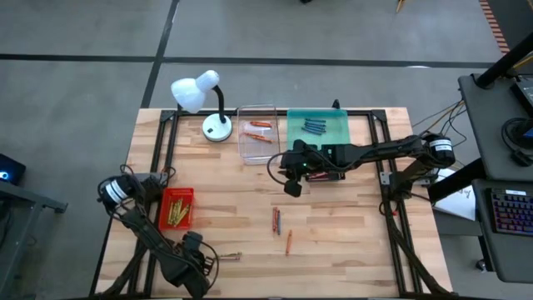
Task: Sort crayons
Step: Put the red crayon into the black bin
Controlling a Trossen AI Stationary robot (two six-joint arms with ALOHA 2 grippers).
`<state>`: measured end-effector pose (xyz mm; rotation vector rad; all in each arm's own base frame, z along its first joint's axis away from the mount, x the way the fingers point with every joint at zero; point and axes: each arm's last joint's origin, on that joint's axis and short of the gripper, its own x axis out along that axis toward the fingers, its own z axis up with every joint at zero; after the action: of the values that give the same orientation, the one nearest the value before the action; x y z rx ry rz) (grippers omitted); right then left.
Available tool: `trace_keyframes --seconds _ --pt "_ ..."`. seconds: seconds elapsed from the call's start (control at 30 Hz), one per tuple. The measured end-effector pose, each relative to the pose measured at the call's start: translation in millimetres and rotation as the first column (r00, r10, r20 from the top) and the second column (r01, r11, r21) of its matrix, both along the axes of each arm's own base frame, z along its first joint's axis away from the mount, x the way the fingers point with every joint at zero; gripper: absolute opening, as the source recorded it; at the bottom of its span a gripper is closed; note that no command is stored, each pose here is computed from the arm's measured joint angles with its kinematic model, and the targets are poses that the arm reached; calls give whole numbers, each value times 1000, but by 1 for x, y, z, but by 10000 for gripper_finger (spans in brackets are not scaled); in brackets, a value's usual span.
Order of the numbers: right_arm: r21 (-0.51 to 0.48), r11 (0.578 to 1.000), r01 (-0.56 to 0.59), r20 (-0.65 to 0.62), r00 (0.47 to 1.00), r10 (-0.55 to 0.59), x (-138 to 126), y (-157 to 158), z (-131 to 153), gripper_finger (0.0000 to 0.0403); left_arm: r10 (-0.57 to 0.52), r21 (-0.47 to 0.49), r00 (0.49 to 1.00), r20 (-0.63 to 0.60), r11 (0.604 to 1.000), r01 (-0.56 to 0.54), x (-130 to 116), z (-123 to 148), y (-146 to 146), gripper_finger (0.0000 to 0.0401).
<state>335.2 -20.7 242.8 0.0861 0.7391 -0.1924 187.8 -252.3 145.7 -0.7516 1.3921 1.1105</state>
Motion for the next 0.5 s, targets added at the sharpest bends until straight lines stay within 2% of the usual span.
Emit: trace_keyframes --seconds 0.3,0.5 --pt "14 1000 11 1 1000 -11 0 1 -1 68 -3 32 1000 -14 999 3 -3 -10 -4 113" --pt "20 1000 17 2 1000 -17 0 1 -1 68 1 44 1000 19 999 -2 -6 -11 -8 82"
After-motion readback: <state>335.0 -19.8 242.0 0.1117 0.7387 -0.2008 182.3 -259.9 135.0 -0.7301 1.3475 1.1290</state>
